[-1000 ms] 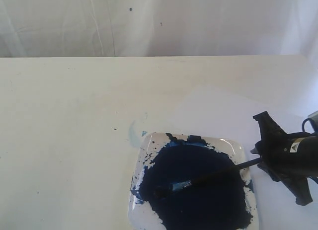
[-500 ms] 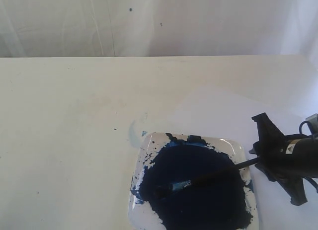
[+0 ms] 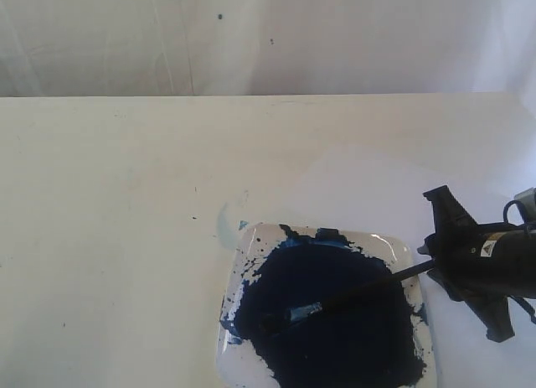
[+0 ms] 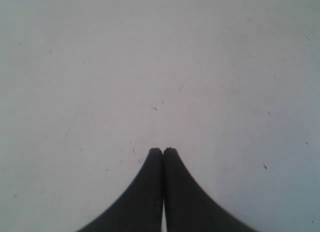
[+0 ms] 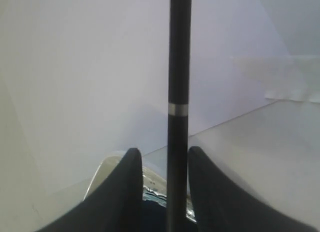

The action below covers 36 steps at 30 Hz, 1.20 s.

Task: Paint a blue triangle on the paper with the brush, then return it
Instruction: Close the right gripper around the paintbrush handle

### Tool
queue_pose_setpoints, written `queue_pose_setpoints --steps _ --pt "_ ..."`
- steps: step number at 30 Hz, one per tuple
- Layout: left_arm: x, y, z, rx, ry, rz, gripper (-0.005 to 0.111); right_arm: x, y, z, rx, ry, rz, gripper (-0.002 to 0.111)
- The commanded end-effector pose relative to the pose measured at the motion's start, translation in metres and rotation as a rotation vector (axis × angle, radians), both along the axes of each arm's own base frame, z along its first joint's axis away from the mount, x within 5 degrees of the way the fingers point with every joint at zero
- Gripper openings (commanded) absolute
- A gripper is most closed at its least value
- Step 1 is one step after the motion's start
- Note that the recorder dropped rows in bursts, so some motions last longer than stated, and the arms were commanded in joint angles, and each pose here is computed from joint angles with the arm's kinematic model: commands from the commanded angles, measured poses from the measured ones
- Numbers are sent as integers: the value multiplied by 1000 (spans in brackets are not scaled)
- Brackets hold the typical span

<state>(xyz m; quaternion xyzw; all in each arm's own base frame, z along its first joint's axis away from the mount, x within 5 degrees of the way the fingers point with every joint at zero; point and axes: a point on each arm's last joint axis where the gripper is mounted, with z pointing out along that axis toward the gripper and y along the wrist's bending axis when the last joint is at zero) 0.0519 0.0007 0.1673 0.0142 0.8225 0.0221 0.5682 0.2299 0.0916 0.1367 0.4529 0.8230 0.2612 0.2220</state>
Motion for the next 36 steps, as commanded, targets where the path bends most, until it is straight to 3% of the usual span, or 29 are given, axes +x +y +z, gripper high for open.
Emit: queue_pose_setpoints --steps 1,36 --pt "0 0 0 -2 -6 -8 0 2 2 1 5 -11 1 30" --pt "0 0 0 -2 -6 -8 0 5 2 -18 0 36 -21 30"
